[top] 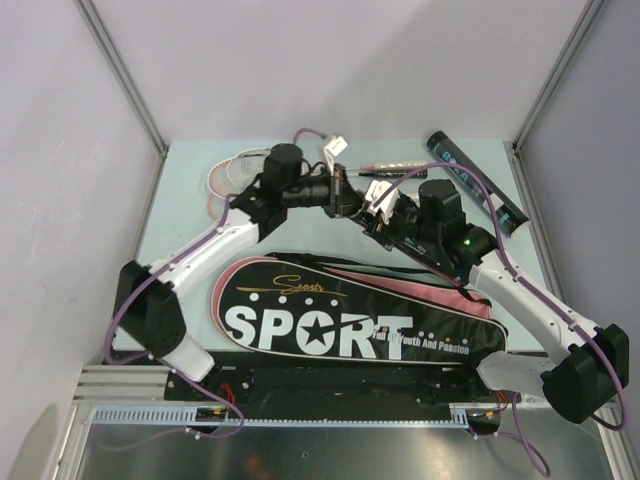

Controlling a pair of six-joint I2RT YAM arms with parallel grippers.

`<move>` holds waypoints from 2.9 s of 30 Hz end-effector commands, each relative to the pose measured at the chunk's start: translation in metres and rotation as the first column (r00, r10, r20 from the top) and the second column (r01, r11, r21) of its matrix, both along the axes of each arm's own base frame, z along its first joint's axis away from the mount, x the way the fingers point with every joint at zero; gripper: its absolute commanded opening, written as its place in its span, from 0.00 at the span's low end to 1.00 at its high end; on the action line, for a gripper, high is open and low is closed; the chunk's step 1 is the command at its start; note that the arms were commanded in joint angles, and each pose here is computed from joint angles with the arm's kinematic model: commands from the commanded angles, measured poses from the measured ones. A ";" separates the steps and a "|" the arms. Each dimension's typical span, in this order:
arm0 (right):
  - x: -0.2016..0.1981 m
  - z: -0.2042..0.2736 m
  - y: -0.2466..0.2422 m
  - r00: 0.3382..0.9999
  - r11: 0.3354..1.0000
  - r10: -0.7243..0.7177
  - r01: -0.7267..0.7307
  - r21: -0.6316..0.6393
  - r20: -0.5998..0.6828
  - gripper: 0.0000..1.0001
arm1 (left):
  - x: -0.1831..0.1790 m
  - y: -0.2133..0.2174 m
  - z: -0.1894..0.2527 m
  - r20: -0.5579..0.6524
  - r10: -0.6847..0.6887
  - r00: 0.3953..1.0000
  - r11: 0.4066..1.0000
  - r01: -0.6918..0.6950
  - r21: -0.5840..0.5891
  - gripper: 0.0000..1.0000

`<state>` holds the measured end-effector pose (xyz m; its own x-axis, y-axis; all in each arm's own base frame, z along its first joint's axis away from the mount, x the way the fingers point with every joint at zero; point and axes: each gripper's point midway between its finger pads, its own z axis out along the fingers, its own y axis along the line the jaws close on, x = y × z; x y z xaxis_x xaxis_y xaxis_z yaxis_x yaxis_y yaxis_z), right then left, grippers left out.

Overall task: Pack up the badminton gear
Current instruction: Place the shuttlecock at the shuttle tube, then close the lid on the shuttle tube.

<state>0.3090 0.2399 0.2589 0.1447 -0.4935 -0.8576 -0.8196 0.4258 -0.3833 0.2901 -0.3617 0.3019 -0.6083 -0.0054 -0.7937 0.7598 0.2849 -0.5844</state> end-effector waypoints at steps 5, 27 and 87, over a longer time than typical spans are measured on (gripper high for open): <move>0.003 0.035 -0.002 0.990 1.000 -0.007 0.005 0.013 0.141 0.17 | -0.017 -0.042 0.000 0.012 -0.170 0.985 0.985 0.169 0.033 0.05; 0.028 0.007 -0.114 0.769 0.770 -0.612 0.633 -0.082 0.186 0.20 | 0.098 -0.005 -0.092 0.063 0.295 0.953 0.918 -0.301 0.258 0.58; 0.047 0.003 -0.034 0.978 0.993 -0.121 0.121 0.010 0.170 0.20 | 0.034 0.064 0.040 0.246 0.259 0.934 0.958 -0.280 0.056 0.00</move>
